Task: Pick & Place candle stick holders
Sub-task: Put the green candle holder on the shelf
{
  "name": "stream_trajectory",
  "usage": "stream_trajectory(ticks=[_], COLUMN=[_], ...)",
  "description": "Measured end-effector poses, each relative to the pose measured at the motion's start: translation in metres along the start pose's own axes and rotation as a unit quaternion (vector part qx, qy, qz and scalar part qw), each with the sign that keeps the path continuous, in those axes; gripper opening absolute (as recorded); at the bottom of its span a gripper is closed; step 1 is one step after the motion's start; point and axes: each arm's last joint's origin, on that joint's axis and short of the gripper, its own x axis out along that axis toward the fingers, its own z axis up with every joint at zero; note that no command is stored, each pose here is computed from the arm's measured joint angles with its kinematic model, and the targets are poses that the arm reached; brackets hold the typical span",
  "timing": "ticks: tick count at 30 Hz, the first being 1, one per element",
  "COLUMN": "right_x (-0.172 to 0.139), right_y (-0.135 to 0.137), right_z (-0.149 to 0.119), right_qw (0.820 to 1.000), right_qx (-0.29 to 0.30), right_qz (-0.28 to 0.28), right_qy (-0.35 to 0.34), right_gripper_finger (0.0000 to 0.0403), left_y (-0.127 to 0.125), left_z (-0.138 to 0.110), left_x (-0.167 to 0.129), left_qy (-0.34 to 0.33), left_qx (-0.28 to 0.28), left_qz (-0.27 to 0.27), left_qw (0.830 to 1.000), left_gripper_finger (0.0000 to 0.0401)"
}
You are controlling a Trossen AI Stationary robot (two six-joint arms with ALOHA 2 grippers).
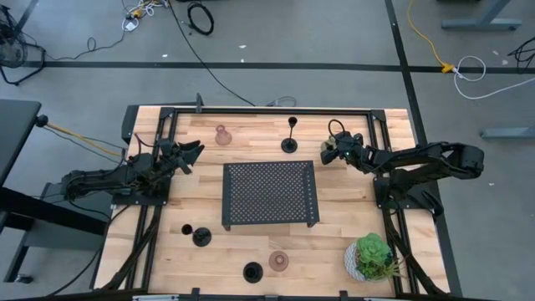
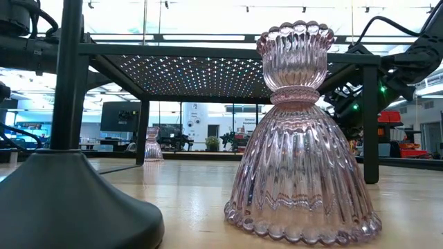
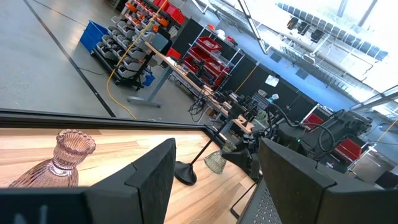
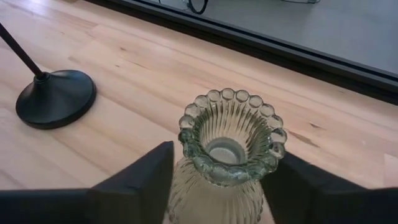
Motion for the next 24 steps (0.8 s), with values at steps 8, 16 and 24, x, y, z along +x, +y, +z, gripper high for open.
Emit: stream_trajectory(ticks=[8,16,24], right_x=[0.0000,0.0000,0.0000], right_y=[0.0006,0.0006,0.0006], right_z=[0.0008,0.0008,0.0006], right_qw=[1.000,1.000,1.000], right_qx=[0.002,0.001,0.001], right_qz=[0.007,0.007,0.007], right_qy=[-0.001,0.000,0.000], right_gripper_finger=[0.0098,0.0098,0.0098], left_y=[0.0000,0.0000,0.0000], left_z=[0.0000,0.0000,0.0000], left_x=[0.0000,0.0000,0.0000], left_qy=[0.000,0.000,0.000], left_qx=[0.000,0.000,0.000], left_qz=[0.000,0.000,0.000], left_qw=[1.000,1.000,1.000], left_gripper_finger=[0.0234,0.0234,0.0234])
